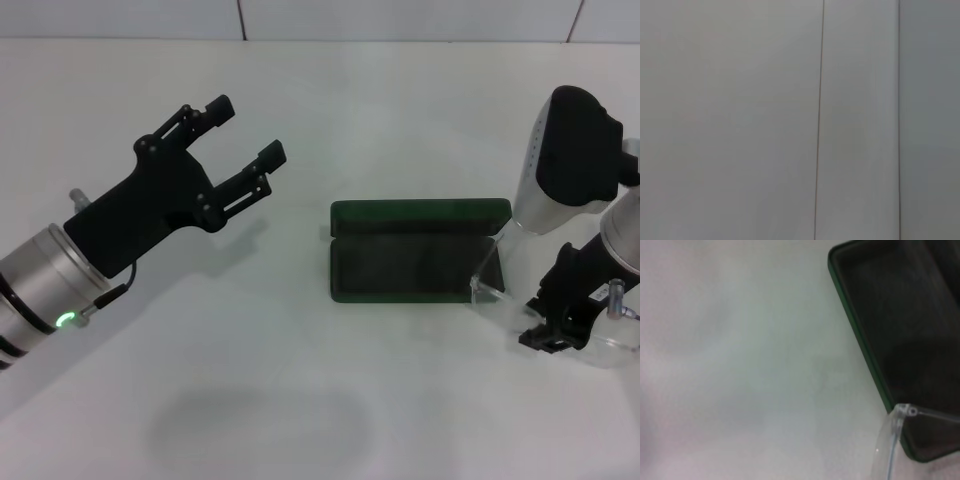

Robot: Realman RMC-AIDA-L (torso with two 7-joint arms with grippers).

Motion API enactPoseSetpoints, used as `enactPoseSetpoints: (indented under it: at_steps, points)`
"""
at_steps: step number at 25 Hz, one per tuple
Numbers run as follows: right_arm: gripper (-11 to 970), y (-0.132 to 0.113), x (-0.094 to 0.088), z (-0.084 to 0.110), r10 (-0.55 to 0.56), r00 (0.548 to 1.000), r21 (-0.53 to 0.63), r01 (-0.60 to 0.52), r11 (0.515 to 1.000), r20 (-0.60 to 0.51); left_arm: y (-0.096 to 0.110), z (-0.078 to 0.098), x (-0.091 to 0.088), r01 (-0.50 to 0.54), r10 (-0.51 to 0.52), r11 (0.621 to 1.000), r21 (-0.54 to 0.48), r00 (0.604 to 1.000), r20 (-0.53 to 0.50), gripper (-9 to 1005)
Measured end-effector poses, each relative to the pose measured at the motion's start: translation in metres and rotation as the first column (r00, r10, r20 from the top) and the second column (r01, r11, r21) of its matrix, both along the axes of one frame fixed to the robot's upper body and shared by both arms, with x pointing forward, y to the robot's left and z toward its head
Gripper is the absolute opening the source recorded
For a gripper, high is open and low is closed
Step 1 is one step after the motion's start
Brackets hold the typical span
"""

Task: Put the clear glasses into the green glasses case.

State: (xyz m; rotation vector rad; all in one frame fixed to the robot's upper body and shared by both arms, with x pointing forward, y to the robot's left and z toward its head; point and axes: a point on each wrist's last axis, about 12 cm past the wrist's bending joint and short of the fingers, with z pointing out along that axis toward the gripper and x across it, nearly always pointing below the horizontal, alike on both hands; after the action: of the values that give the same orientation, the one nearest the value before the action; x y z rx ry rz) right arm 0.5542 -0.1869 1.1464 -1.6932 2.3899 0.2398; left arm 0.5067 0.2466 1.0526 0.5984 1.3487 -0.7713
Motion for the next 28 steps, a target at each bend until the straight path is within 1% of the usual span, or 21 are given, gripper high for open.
enactPoseSetpoints:
  at_steps: [4,9,14,16,18,24,26,27,28]
  points:
    - [423,-0.001,0.0,-0.001,0.001,1.0,-0.019,-0.001,1.0,0.004,0.0,0.0,0.001,-0.002,0.002,1.0,0.003,1.0,-0.002,801]
    - [211,-0.001,0.0,0.0,0.002,1.0,-0.018,-0.002,1.0,0.008,0.0,0.0,0.002,-0.004,0.004,1.0,0.005,1.0,-0.006,800]
    - [154,-0.003,0.001,0.006,0.009,1.0,-0.01,-0.009,1.0,0.028,0.0,0.0,0.002,-0.005,0.005,1.0,0.005,1.0,-0.007,800]
    - [147,-0.006,0.0,0.01,0.019,0.999,0.003,-0.019,1.0,0.035,0.001,0.0,0.002,-0.008,0.008,1.0,0.003,1.0,-0.007,800]
    - [141,-0.012,-0.003,0.015,0.033,0.999,0.033,-0.034,0.999,0.035,0.002,0.0,0.002,-0.017,0.017,1.0,-0.006,1.0,-0.008,800]
    - [127,-0.036,-0.012,0.036,0.058,0.998,0.206,-0.065,0.976,0.04,0.005,0.001,0.001,-0.038,0.036,0.998,-0.047,0.999,-0.027,799]
    - [127,-0.043,-0.019,0.04,0.089,0.995,0.265,-0.1,0.959,0.056,0.006,0.001,0.001,-0.039,0.037,0.998,-0.057,0.999,-0.036,799]
    - [127,-0.046,-0.021,0.042,0.103,0.992,0.289,-0.118,0.95,0.067,0.008,0.002,0.001,-0.047,0.041,0.995,-0.09,0.997,-0.064,799]
    - [127,-0.051,-0.026,0.044,0.13,0.987,0.345,-0.156,0.925,0.096,0.009,0.002,0.001,-0.048,0.041,0.994,-0.1,0.997,-0.072,799]
